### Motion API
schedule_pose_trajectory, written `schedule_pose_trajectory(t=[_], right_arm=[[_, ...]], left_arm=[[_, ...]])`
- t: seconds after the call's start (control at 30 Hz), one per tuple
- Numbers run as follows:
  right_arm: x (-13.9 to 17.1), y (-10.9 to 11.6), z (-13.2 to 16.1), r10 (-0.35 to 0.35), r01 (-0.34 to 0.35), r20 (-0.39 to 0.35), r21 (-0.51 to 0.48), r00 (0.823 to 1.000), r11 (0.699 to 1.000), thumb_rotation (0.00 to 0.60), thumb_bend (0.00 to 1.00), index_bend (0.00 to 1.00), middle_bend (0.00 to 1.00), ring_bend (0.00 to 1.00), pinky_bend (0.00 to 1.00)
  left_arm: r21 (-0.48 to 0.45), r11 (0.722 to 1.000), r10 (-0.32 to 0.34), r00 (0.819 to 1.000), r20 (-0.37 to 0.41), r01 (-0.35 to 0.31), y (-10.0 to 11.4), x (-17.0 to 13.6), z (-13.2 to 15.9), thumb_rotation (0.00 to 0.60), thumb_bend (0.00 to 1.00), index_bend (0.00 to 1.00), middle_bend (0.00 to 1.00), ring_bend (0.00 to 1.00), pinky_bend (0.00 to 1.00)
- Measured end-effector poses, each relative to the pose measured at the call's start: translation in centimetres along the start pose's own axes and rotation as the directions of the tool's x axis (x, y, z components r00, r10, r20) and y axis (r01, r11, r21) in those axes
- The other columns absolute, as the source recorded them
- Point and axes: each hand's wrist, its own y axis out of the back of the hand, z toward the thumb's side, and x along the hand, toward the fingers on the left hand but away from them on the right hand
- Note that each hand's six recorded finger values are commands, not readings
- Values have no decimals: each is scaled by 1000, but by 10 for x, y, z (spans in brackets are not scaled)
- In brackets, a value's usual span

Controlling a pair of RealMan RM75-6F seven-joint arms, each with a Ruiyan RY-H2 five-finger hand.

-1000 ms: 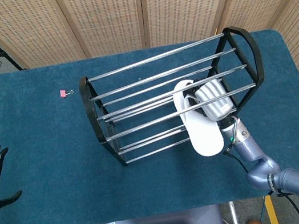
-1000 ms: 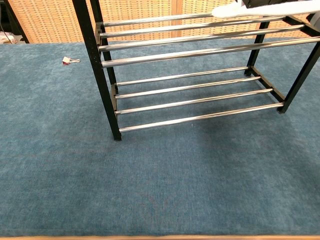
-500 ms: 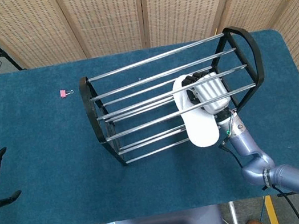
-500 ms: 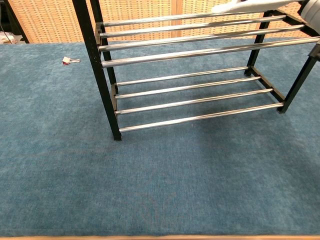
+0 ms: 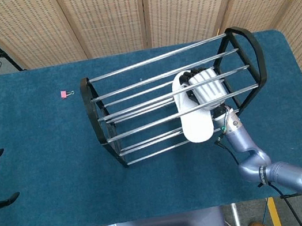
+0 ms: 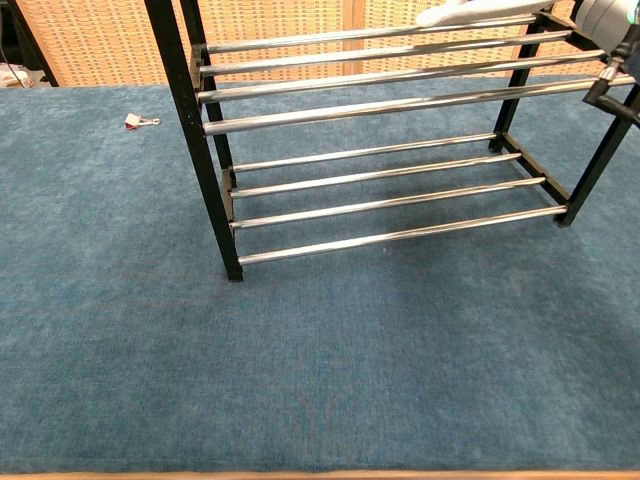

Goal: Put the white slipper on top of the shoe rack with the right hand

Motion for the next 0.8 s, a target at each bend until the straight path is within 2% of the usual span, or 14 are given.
schedule_pose_trajectory(t=[0.13, 0.2, 0.23, 0.27, 0.33, 0.43, 0.53, 0.8], right_arm=[[-3, -2, -3, -2, 2, 18, 13, 1000, 1000, 600, 646, 672, 633, 618, 666], [-4, -3, -4, -2, 2, 28, 17, 1000, 1000, 600, 599, 629, 598, 579, 629], [-4, -4, -5, 1, -2, 32, 20, 999, 1000, 600, 531, 569, 552, 534, 589], [-4, -5, -6, 8, -9, 40, 22, 999, 1000, 600, 430, 471, 467, 461, 520], [-4, -6, -7, 18, -19, 48, 17, 999, 1000, 600, 301, 305, 301, 329, 392], [-3, -5, -8, 34, -34, 58, -1, 998, 999, 600, 272, 196, 163, 224, 303], [-1, -1, -10, 45, -44, 63, -4, 997, 999, 600, 271, 179, 128, 200, 287], [8, 9, -11, 37, -38, 56, 8, 998, 999, 600, 264, 174, 120, 199, 285]], left_arm=[[-4, 1000, 1, 1000, -1, -1, 1, 0, 0, 600, 0, 0, 0, 0, 0], [-4, 1000, 0, 1000, -1, 0, 1, 0, -1, 600, 0, 0, 0, 0, 0], [-4, 1000, -1, 1000, -1, 1, 1, 0, -1, 600, 0, 0, 0, 0, 0], [-4, 1000, 0, 1000, -1, 0, 1, 0, -1, 600, 0, 0, 0, 0, 0], [-5, 1000, 1, 1000, -1, -1, 1, 0, -1, 600, 0, 0, 0, 0, 0], [-5, 1000, 0, 1000, -1, 0, 1, 0, -1, 600, 0, 0, 0, 0, 0], [-4, 1000, 0, 1000, 1, 0, 1, 0, 0, 600, 0, 0, 0, 0, 0], [-2, 1000, -1, 1000, 4, 1, 0, -1, 1, 600, 0, 0, 0, 0, 0]])
